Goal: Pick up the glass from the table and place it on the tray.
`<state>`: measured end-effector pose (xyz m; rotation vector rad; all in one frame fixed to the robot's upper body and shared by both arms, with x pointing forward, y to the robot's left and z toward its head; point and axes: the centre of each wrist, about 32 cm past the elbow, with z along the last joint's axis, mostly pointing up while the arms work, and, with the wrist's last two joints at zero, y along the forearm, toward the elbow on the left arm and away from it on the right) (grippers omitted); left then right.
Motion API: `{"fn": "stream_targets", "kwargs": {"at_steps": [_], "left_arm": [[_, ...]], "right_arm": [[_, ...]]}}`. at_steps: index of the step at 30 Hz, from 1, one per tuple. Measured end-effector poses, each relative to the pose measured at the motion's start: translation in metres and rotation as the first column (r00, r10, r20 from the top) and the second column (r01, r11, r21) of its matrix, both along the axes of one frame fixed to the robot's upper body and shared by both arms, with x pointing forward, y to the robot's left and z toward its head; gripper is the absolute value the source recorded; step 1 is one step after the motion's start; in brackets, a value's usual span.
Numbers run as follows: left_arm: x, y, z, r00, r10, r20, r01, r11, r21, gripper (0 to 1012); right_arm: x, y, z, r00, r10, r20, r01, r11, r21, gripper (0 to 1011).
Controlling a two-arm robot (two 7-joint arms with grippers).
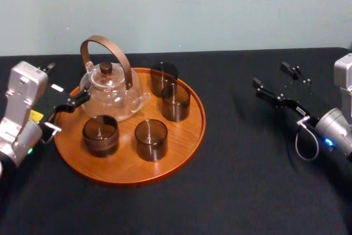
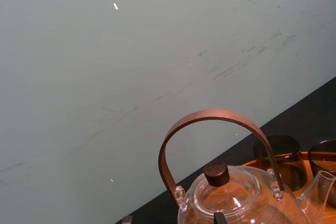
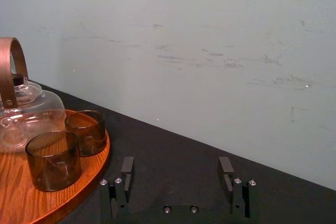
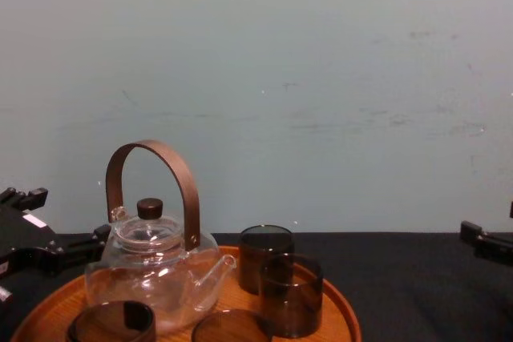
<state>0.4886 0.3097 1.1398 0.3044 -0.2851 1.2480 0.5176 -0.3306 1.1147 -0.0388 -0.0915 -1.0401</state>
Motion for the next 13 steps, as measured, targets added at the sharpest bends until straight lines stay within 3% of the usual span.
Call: {"fn": "stream_targets", "kwargs": {"at_steps": [13], "left_arm": [[0.0000, 0.0000, 0.0000, 1.0000, 0.000, 0.000, 0.000, 1.0000, 0.000, 1001]], "right_arm": [[0.0000, 0.0000, 0.0000, 1.000, 0.000, 0.000, 0.000, 1.000, 0.000, 1002]]}}
